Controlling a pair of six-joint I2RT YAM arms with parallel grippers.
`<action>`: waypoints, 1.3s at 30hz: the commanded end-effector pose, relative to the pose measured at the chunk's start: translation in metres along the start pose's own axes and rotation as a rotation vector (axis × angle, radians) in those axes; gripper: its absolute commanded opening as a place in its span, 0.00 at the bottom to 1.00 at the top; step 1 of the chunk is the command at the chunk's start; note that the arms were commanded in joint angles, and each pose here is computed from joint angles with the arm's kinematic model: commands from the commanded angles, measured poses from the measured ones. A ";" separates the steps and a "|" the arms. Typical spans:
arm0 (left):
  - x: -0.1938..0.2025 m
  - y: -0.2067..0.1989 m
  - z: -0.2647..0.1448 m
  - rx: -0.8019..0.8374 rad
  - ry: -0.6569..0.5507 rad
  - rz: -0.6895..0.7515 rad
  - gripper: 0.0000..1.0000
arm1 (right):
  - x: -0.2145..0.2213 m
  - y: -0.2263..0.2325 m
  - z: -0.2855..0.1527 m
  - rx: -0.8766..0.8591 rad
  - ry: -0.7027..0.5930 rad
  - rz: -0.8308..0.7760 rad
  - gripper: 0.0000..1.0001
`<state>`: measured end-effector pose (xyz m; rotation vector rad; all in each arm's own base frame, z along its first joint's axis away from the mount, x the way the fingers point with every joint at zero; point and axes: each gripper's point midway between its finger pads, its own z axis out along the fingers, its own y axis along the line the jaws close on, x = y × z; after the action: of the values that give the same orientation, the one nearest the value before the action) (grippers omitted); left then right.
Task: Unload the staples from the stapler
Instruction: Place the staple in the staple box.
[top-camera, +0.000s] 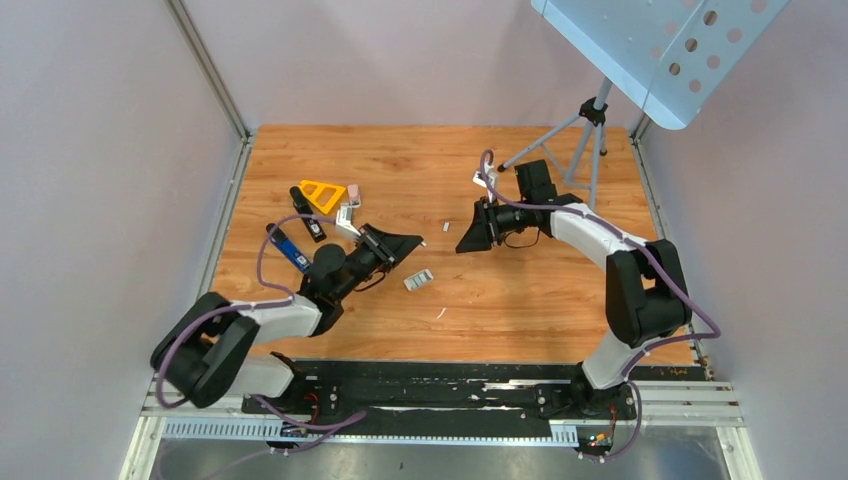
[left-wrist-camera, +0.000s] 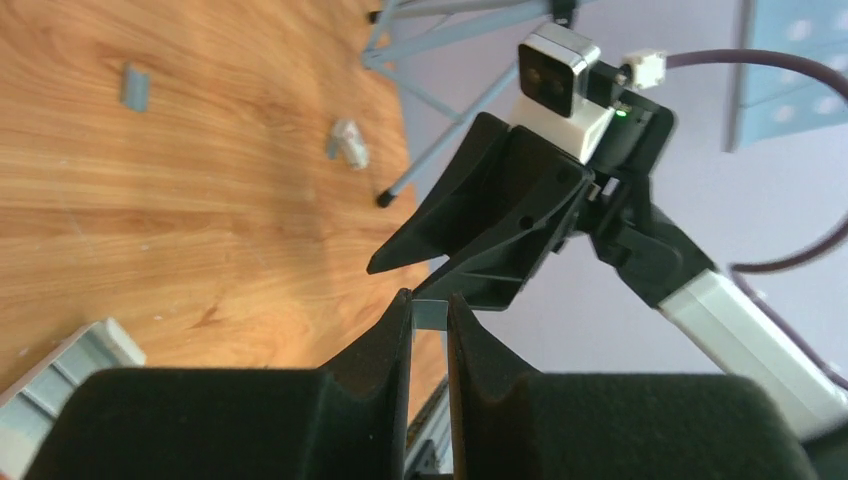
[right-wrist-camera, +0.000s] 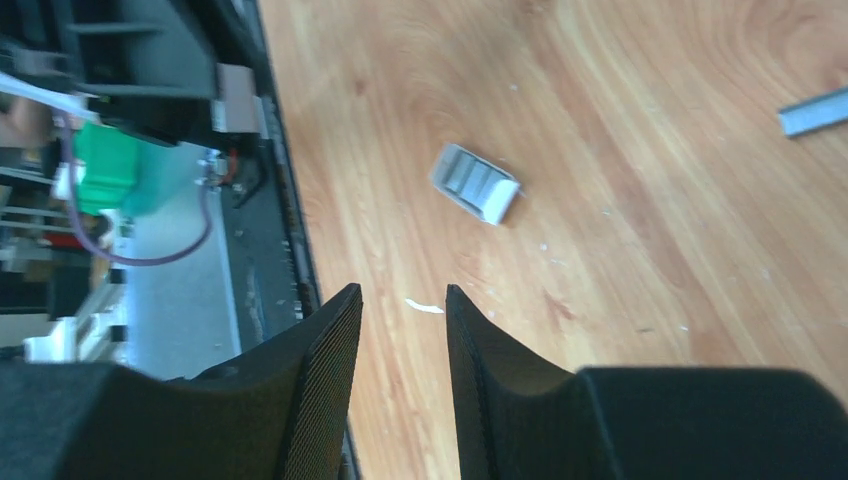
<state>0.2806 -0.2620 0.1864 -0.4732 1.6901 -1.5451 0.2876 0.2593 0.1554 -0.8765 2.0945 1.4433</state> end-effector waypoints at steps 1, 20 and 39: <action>0.007 0.053 -0.008 -0.392 0.096 0.171 0.09 | 0.021 -0.039 0.003 0.154 0.073 -0.043 0.34; 0.033 0.106 -0.007 -0.788 0.285 0.296 0.08 | 0.067 -0.076 0.073 0.266 0.301 0.124 0.10; 0.038 0.144 -0.019 -0.969 0.308 0.284 0.08 | 0.072 -0.077 0.076 0.255 0.312 0.137 0.10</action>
<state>0.2740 -0.2547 0.0407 -0.4109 2.5662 -0.5966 0.2946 0.2901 0.0320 -0.9240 2.5123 1.1213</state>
